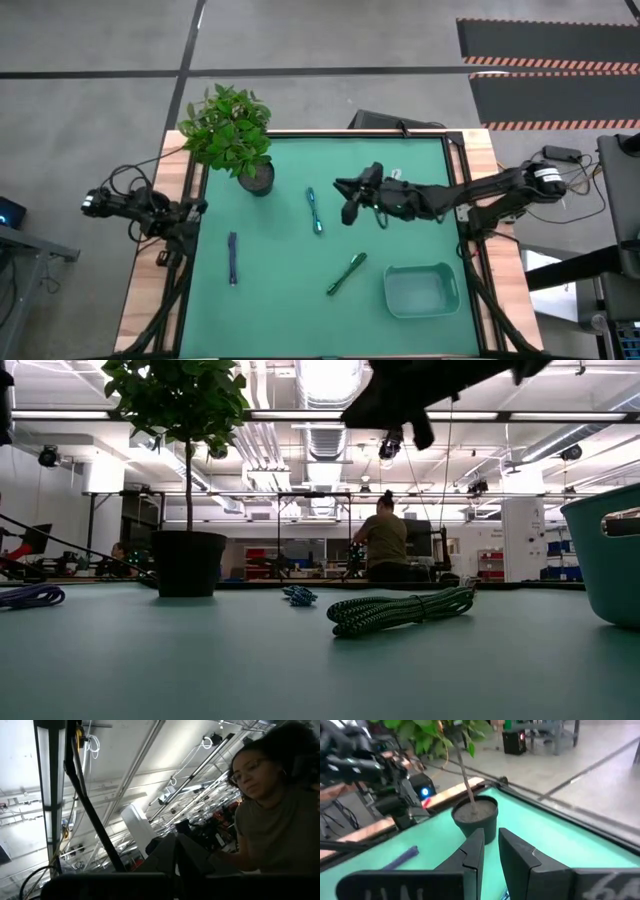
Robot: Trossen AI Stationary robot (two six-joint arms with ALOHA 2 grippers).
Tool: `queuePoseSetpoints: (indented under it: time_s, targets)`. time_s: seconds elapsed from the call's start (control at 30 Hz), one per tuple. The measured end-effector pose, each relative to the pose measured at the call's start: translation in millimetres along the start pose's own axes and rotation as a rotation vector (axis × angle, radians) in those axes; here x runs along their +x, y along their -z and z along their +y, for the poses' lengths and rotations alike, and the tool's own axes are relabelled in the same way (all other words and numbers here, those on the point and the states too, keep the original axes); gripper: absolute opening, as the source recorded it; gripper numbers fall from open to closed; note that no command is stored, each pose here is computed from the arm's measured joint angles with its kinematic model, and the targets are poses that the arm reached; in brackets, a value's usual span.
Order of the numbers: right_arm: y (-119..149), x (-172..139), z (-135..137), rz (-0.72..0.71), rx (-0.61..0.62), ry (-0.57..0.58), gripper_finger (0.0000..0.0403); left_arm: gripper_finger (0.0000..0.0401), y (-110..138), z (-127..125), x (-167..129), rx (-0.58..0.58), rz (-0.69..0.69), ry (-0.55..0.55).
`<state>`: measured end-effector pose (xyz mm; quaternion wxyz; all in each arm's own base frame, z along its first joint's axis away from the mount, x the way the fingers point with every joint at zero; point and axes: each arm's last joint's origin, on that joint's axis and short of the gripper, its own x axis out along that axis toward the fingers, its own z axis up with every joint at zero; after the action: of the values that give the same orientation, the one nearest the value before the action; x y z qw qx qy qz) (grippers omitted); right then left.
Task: Pick and place USB-C Cables
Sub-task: Put the black blue charger cable into the green bin
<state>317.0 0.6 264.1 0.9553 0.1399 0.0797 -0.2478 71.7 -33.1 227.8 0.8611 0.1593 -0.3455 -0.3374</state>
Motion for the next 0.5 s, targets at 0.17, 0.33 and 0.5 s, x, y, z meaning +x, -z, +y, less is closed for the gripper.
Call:
queuePoseSetpoints:
  time_s: [0.17,0.33,0.5]
  targets:
    - [-4,27,0,0.078,-0.006,0.052,0.0047,0.0000,0,0,0,-0.001,0.001,0.000]
    - [-5,54,5,0.163,-0.041,0.109,0.0047,0.0000,0,0,0,-0.001,0.001,0.000]
    - [-3,80,14,0.241,-0.073,0.147,0.0047,0.0000,0,0,0,-0.001,0.001,0.000]
